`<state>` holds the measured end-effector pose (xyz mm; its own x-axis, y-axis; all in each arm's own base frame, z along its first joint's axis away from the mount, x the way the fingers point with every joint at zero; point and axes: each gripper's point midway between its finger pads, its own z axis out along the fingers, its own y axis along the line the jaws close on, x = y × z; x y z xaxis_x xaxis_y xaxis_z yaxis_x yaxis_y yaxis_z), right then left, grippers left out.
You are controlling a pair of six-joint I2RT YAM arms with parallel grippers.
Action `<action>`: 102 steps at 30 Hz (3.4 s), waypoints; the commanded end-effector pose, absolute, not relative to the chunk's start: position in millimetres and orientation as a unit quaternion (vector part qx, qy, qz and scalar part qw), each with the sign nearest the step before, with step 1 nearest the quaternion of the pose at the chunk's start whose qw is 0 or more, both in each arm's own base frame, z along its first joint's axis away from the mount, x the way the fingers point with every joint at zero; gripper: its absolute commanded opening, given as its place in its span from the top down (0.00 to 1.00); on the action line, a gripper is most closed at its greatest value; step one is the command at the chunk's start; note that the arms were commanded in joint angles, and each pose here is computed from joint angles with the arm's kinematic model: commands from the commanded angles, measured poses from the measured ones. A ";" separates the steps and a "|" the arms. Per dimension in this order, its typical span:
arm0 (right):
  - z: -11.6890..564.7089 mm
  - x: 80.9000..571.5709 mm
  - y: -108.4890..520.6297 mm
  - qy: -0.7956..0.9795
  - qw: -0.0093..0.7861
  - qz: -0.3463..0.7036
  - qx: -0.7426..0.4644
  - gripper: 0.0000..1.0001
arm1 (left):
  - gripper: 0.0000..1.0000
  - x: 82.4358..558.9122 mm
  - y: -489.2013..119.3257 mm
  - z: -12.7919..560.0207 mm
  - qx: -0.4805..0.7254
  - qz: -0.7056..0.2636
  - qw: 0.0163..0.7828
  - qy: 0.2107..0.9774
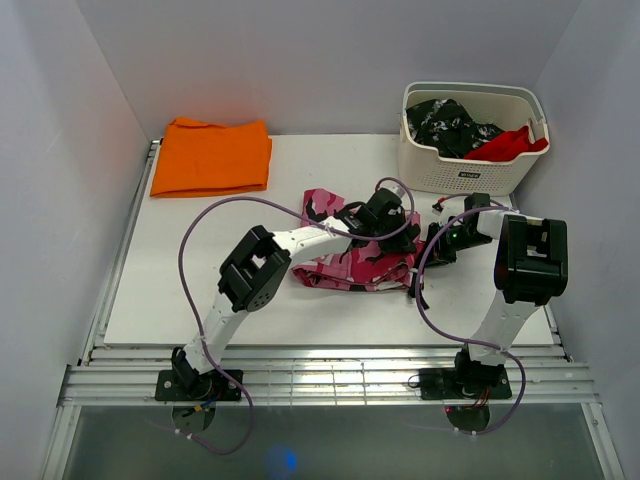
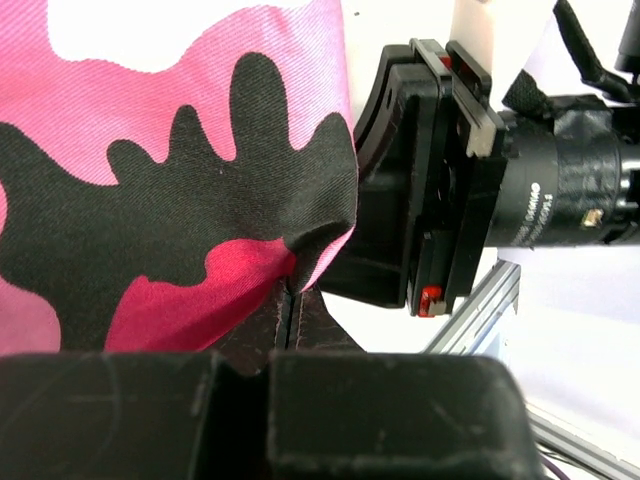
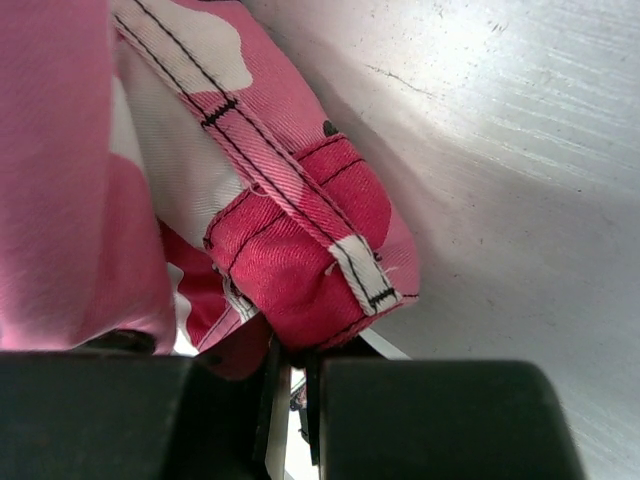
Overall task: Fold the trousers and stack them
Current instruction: Fold the trousers
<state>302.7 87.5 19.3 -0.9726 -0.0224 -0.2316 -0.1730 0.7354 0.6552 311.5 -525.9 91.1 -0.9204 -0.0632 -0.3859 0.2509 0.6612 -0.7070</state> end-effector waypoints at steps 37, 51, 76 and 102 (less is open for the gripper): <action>119.9 307.0 79.0 0.880 0.183 0.433 -0.065 0.79 | 0.23 300.8 -524.4 7.3 0.027 -0.374 0.141 0.916; 113.2 300.7 88.1 0.866 0.182 0.464 -0.042 0.85 | 0.26 304.4 -520.4 20.2 0.039 -0.394 0.145 0.907; 76.9 359.0 77.5 0.913 0.199 0.355 0.029 0.47 | 0.11 278.0 -509.6 142.3 0.152 -0.561 0.244 0.776; 79.4 354.7 110.7 0.904 0.158 0.397 -0.018 0.80 | 0.16 335.3 -442.2 134.5 0.124 -0.406 0.314 0.849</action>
